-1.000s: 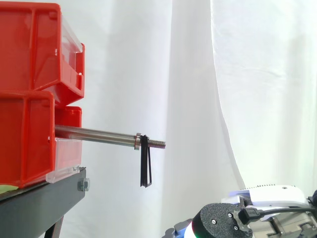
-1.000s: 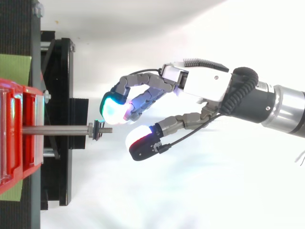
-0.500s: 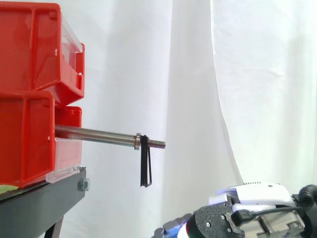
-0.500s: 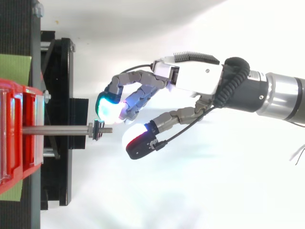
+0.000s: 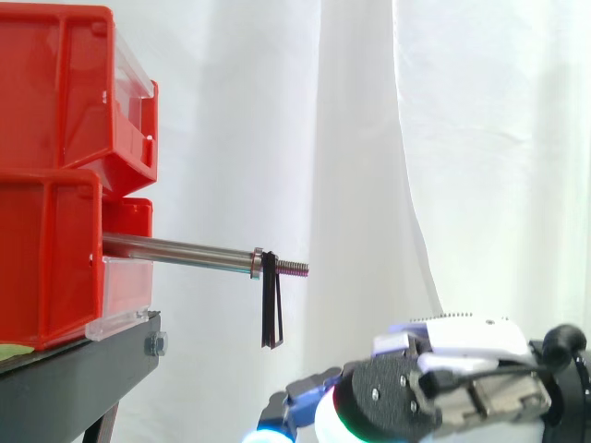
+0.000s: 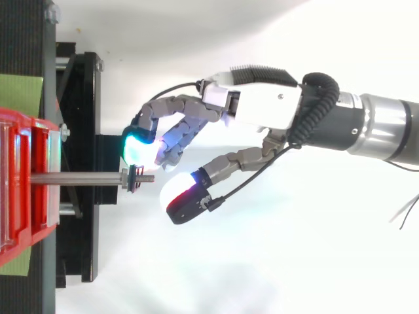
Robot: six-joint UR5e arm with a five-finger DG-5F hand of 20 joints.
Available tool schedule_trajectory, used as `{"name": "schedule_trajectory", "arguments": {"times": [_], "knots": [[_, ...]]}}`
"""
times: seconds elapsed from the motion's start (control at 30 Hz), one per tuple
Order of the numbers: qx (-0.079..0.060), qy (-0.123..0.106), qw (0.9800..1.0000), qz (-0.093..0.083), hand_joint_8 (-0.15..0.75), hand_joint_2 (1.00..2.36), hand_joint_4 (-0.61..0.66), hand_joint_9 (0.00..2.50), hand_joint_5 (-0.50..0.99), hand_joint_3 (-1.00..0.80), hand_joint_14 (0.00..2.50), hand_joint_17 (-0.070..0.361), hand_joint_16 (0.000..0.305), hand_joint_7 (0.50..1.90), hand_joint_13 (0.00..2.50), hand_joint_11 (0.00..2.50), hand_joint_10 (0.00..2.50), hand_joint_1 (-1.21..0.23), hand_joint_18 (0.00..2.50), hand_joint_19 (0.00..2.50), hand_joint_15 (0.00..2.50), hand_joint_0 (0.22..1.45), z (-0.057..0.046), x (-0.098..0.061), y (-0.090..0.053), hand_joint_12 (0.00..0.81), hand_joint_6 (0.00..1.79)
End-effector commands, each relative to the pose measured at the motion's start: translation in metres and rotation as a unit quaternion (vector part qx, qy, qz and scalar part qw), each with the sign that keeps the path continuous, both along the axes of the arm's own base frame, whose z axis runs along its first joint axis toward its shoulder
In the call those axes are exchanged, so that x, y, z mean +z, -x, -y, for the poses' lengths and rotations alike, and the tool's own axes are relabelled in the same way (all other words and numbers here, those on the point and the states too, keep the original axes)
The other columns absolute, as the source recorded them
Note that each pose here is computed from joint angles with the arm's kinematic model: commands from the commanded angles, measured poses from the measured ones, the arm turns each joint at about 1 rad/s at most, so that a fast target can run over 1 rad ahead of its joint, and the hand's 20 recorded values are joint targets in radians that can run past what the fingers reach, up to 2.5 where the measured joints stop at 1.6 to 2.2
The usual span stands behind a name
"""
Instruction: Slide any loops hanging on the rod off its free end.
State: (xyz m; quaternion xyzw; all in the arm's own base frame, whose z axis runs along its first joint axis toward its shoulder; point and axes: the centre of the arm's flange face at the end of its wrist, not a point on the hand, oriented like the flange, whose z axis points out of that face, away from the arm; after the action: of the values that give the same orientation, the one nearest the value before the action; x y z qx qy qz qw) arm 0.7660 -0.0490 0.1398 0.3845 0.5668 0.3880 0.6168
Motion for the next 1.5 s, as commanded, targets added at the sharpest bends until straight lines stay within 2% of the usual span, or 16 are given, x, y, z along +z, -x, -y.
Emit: {"name": "schedule_trajectory", "arguments": {"times": [0.0, 0.03, 0.2, 0.33, 0.47, 0.57, 0.77, 0.83, 0.93, 1.23, 1.47], "knots": [[0.010, 0.003, 0.9998, 0.015, 0.284, 1.00, 0.24, 0.89, -0.15, -0.48, 0.01, 0.093, 0.041, 1.11, 1.08, 0.40, 0.01, -0.67, 0.98, 0.44, 0.31, 0.57, -0.001, -0.018, -0.008, 0.282, 0.50], [0.017, -0.001, 0.9996, 0.023, 0.285, 1.00, 0.24, 0.89, -0.15, -0.48, 0.01, 0.092, 0.041, 1.11, 1.08, 0.40, 0.01, -0.67, 0.98, 0.44, 0.31, 0.57, 0.000, -0.018, -0.010, 0.281, 0.50], [0.019, 0.000, 0.9996, 0.019, 0.286, 1.00, 0.24, 0.89, -0.15, -0.48, 0.01, 0.093, 0.041, 1.11, 1.09, 0.40, 0.01, -0.67, 0.99, 0.44, 0.32, 0.57, 0.000, -0.019, -0.009, 0.282, 0.50], [0.023, 0.001, 0.9995, 0.023, 0.284, 1.00, 0.24, 0.89, -0.15, -0.48, 0.01, 0.093, 0.041, 1.13, 1.10, 0.41, 0.01, -0.67, 0.99, 0.45, 0.32, 0.57, 0.003, -0.016, -0.010, 0.283, 0.50], [0.031, 0.020, 0.9990, 0.026, 0.286, 1.00, 0.24, 0.90, -0.15, -0.47, 0.01, 0.093, 0.041, 1.14, 1.11, 0.40, 0.01, -0.67, 1.00, 0.45, 0.32, 0.57, 0.002, -0.014, -0.011, 0.279, 0.50], [0.030, 0.029, 0.9987, 0.029, 0.289, 1.00, 0.24, 0.90, -0.15, -0.47, 0.01, 0.093, 0.041, 1.14, 1.11, 0.40, 0.02, -0.67, 1.01, 0.45, 0.33, 0.57, 0.003, -0.012, -0.013, 0.281, 0.50], [0.026, 0.030, 0.9986, 0.035, 0.287, 1.00, 0.24, 0.90, -0.14, -0.48, 0.01, 0.093, 0.042, 1.16, 1.12, 0.40, 0.01, -0.68, 1.01, 0.46, 0.33, 0.57, 0.014, -0.004, -0.018, 0.281, 0.50], [0.028, 0.032, 0.9984, 0.038, 0.287, 1.00, 0.24, 0.90, -0.14, -0.48, 0.01, 0.093, 0.041, 1.16, 1.12, 0.40, 0.01, -0.68, 1.02, 0.46, 0.33, 0.57, 0.014, -0.001, -0.019, 0.280, 0.50], [0.030, 0.045, 0.9979, 0.036, 0.290, 1.00, 0.23, 0.90, -0.14, -0.48, 0.01, 0.094, 0.042, 1.16, 1.12, 0.40, 0.01, -0.68, 1.02, 0.46, 0.33, 0.57, 0.017, -0.002, -0.019, 0.283, 0.50], [0.035, 0.050, 0.9972, 0.044, 0.293, 1.00, 0.24, 0.91, -0.14, -0.50, 0.01, 0.095, 0.042, 1.17, 1.12, 0.41, 0.01, -0.67, 1.03, 0.47, 0.34, 0.56, 0.015, 0.005, -0.022, 0.282, 0.50], [0.047, 0.061, 0.9958, 0.050, 0.294, 1.00, 0.23, 0.92, -0.14, -0.50, 0.01, 0.096, 0.043, 1.18, 1.13, 0.41, 0.01, -0.63, 1.04, 0.47, 0.34, 0.55, 0.013, 0.010, -0.025, 0.280, 0.50]]}}
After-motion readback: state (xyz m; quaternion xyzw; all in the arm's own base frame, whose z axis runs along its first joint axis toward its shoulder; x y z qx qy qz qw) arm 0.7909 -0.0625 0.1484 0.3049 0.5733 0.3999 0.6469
